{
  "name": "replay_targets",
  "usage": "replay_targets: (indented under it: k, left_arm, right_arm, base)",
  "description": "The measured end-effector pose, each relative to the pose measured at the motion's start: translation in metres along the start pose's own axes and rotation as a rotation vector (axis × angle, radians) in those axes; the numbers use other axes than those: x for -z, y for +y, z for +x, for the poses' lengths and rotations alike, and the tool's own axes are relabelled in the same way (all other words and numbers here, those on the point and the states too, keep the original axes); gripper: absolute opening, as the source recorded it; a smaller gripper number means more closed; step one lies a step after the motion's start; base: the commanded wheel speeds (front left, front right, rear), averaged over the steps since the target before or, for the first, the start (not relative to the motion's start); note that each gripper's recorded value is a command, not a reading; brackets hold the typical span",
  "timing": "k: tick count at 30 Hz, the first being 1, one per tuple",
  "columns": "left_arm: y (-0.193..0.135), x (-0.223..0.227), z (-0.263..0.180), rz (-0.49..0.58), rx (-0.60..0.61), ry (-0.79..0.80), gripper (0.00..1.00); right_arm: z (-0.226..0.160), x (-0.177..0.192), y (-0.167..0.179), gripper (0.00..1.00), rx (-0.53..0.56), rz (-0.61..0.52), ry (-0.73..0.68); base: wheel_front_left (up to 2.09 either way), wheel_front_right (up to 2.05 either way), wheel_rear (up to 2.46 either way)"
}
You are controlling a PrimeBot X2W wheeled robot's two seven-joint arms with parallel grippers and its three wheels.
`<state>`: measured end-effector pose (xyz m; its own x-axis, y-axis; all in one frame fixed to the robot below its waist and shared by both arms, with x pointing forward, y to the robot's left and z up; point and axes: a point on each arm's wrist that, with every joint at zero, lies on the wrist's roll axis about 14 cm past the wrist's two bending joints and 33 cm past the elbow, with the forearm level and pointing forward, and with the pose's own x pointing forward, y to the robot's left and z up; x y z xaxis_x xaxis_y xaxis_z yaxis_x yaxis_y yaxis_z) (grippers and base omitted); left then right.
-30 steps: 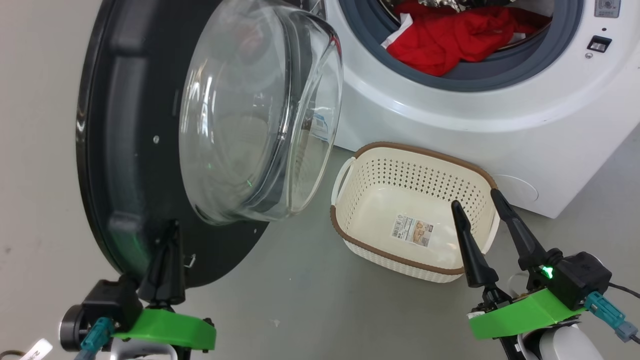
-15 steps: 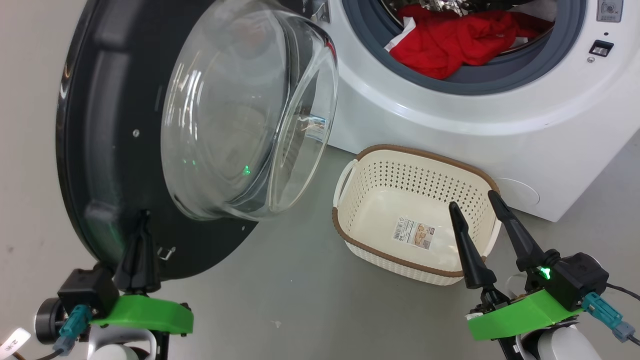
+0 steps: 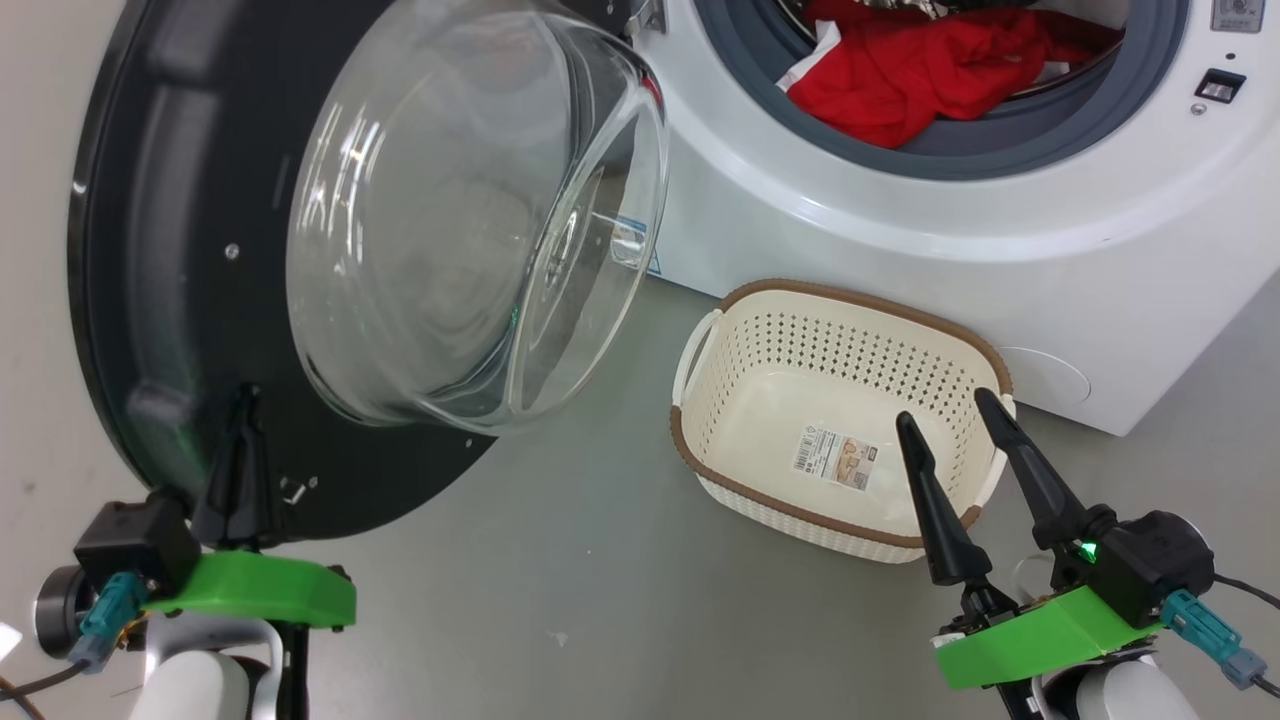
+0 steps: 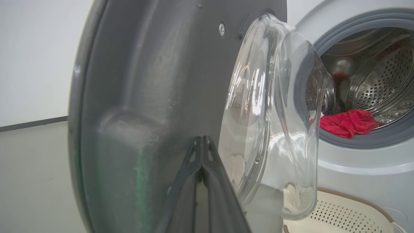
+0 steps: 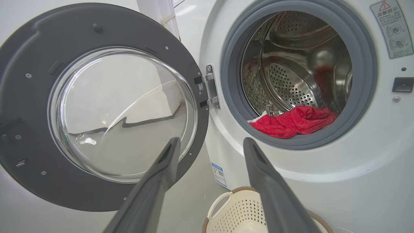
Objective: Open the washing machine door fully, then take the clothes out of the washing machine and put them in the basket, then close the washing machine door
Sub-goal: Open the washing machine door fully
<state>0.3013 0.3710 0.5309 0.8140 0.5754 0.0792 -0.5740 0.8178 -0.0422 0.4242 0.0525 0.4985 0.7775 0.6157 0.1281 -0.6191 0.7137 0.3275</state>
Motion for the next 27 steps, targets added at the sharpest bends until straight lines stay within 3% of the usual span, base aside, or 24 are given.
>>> replay_targets:
  k: [27]
  left_arm:
    - [0.029,-0.007,0.026,0.029,-0.081,-0.020,0.00]
  right_arm:
    - [0.001,0.002,-0.003,1.00,-0.001,-0.027,0.030]
  base:
    - [0.00,0.00,0.00]
